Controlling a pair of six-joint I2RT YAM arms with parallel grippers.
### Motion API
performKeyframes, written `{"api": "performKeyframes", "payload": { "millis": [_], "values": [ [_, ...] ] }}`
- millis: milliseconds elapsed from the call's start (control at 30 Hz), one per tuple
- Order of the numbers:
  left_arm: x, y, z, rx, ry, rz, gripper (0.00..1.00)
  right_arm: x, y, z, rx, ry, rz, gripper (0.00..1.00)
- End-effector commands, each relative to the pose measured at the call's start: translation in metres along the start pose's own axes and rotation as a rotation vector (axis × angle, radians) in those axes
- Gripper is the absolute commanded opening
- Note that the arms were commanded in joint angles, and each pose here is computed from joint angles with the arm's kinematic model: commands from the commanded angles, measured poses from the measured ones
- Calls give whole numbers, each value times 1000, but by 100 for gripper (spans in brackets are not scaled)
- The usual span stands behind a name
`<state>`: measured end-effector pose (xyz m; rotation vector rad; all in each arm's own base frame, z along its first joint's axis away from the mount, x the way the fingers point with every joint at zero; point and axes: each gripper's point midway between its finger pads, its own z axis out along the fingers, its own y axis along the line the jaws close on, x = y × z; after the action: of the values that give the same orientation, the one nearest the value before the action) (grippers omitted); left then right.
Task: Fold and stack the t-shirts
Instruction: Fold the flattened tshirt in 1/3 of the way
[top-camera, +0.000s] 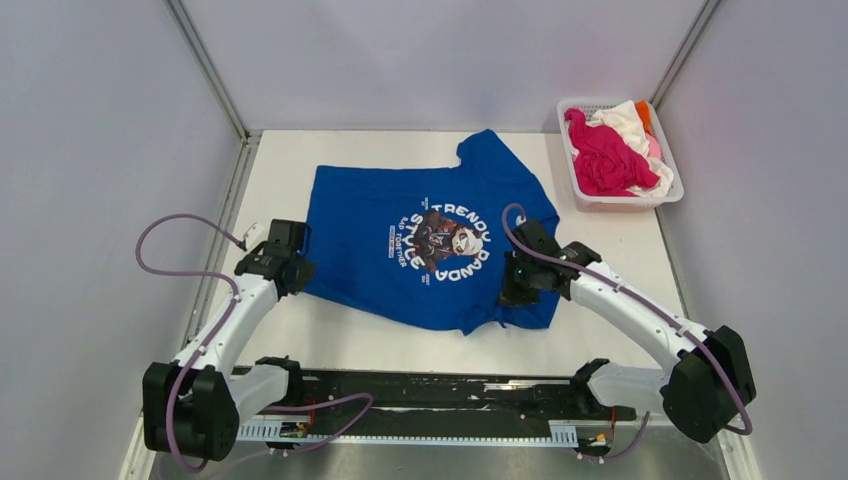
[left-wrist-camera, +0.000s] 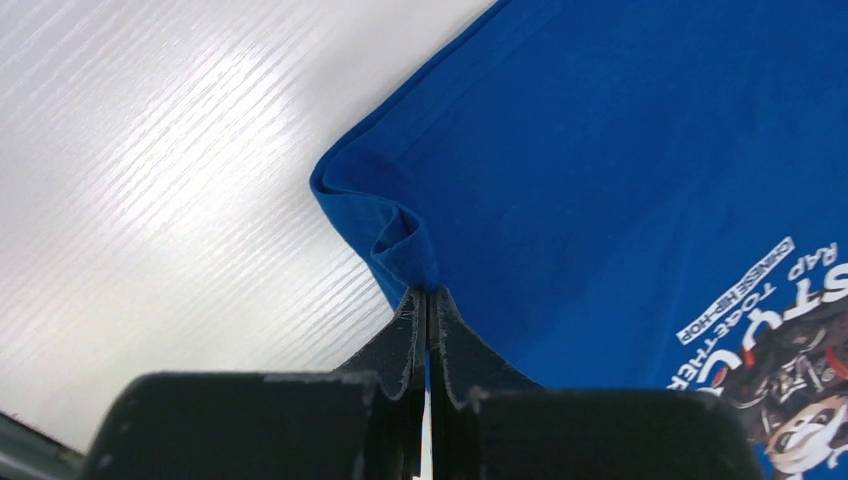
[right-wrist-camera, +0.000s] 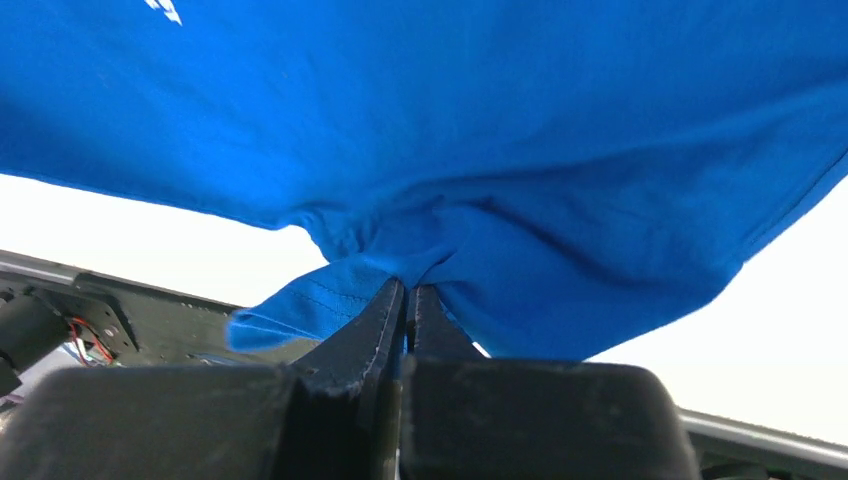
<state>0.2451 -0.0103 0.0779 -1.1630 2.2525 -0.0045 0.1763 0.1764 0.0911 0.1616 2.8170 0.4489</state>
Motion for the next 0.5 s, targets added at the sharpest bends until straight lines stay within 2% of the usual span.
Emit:
{"api": "performKeyframes", "payload": {
  "millis": [0, 467],
  "values": [
    [-29, -27, -3, 69, -61, -45, 0, -46, 16, -14, -75, -105, -70, 0],
    [-62, -55, 9, 89, -85, -91, 0, -144, 18, -37, -75, -309, -134, 0]
  ]
}}
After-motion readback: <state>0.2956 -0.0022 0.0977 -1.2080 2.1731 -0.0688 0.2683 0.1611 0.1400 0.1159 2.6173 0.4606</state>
